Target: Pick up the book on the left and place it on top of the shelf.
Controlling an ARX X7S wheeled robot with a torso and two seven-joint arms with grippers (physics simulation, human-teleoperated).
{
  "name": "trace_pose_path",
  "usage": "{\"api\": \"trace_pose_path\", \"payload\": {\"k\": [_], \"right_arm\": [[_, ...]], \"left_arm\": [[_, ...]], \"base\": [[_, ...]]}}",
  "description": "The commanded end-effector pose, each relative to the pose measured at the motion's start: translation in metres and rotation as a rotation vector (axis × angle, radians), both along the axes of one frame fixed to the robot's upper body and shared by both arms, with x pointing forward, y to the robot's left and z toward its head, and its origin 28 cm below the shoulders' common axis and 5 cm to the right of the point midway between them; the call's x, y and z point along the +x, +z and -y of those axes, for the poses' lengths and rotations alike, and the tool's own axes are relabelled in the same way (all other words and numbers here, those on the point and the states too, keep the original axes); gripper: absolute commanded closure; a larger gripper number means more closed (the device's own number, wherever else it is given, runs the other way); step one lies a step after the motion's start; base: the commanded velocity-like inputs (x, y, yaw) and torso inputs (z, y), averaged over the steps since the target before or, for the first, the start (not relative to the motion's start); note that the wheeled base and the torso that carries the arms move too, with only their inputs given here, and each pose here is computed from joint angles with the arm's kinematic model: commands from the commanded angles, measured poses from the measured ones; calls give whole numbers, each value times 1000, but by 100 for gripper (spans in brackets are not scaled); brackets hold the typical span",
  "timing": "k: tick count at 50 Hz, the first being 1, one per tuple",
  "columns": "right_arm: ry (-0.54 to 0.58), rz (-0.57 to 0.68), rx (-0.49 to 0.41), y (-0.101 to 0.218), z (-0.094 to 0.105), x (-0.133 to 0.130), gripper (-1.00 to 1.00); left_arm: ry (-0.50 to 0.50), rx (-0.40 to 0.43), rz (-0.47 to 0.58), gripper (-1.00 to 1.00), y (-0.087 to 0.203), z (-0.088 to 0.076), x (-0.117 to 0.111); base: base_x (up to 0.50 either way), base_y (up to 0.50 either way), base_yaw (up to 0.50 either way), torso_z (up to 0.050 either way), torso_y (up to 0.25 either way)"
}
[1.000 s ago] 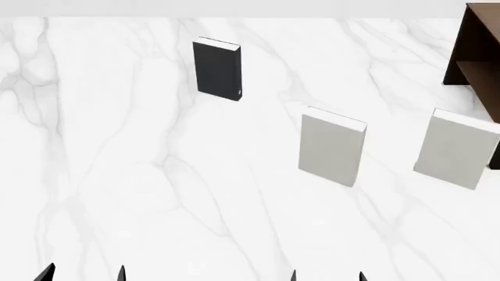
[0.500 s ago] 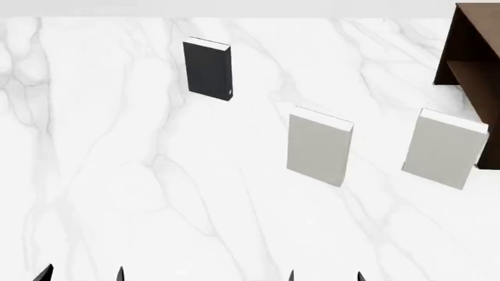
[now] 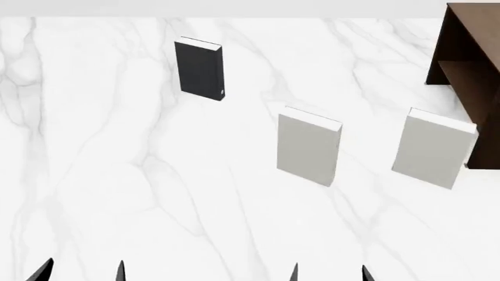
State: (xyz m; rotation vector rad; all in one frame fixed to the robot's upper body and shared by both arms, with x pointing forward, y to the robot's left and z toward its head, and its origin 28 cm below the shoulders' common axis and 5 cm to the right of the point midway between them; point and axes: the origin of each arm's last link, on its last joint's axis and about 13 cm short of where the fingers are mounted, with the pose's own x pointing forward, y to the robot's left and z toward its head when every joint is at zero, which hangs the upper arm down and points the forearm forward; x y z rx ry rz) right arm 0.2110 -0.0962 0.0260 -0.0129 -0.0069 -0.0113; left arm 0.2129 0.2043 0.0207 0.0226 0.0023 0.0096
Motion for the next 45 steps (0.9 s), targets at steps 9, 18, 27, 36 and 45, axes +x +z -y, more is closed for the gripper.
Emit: {"api": "trace_pose_path", "payload": {"k": [9,18,27,36,45], "right_arm": [[-5,95,-54,134,5,53,-100],[-15,121,-44,196,8,73,-100],[-24,118,-46,208,7,80,-100],[12,107,-47,207,5,79,-100],[11,98,-65,205,5,79,-100]], "left_arm": [[-27,19,76,-100,133,-10,47],[-44,48,106,-100,193,-18,64],[-60,50,119,-100,212,-18,74],[-55,61,116,-100,210,-19,75],[-60,73,116,-100,207,-19,74]], "base": [[0,0,0,0,0],[0,0,0,0,0],[0,0,0,0,0],[0,0,0,0,0],[500,0,0,0,0]]}}
